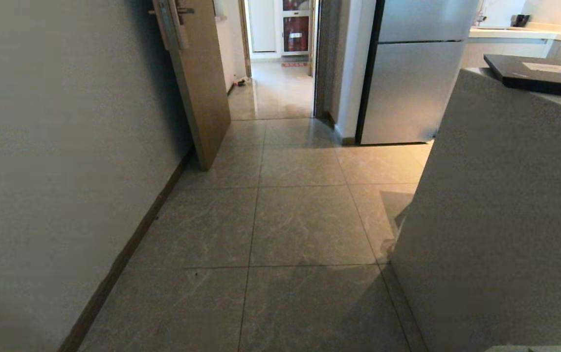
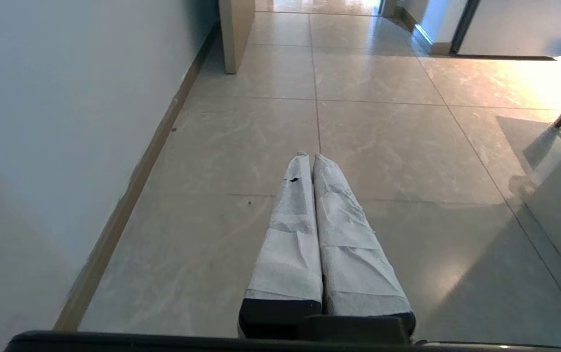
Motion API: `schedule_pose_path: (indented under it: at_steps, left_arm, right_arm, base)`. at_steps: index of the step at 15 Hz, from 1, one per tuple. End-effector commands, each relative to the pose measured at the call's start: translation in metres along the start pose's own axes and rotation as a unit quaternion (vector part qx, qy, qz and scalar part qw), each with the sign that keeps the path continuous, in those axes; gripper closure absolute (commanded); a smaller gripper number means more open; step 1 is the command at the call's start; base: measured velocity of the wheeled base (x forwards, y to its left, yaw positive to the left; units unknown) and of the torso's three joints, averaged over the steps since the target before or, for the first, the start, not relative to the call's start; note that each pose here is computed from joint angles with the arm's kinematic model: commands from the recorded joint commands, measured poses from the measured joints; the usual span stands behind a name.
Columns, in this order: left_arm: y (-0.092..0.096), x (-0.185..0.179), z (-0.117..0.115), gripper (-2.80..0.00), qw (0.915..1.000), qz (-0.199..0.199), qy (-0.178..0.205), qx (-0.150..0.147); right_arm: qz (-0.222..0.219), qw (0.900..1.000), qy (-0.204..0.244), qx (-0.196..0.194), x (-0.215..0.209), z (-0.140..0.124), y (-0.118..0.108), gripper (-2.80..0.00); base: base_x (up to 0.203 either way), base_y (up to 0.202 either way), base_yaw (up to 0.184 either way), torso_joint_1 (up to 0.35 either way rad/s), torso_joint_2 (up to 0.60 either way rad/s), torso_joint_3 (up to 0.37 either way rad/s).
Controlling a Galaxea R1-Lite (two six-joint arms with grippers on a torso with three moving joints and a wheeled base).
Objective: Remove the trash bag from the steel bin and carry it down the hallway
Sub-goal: Put the trash bag at the door
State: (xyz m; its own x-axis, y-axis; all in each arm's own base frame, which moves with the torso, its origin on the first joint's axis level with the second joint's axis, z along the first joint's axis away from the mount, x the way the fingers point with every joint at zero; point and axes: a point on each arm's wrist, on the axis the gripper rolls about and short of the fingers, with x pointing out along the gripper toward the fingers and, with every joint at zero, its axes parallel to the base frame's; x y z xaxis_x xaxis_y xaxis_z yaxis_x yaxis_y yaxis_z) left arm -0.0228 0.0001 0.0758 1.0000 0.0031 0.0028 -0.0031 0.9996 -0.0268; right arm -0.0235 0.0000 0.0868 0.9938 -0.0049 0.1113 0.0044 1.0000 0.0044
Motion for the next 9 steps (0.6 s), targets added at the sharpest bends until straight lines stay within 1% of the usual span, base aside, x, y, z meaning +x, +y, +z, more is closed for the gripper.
schedule_pose_path:
  at_steps: [1, 9]
  left_arm:
    - [0.0000, 0.0001, -0.0004, 0.00, 1.0000, 0.000, 0.001, 0.000]
    - [0.0000, 0.0001, -0.0004, 0.00, 1.0000, 0.000, 0.001, 0.000]
  right_arm:
    - [0.000, 1.000, 0.020, 0.000, 0.0021, -0.0113, 0.0000, 0.00]
    - [0.000, 1.000, 0.020, 0.000, 0.0021, -0.0113, 0.0000, 0.00]
  base:
    - [0.193, 0.000, 0.002, 0.006, 0.00, 0.002]
    - [0.192, 0.000, 0.002, 0.003, 0.00, 0.002]
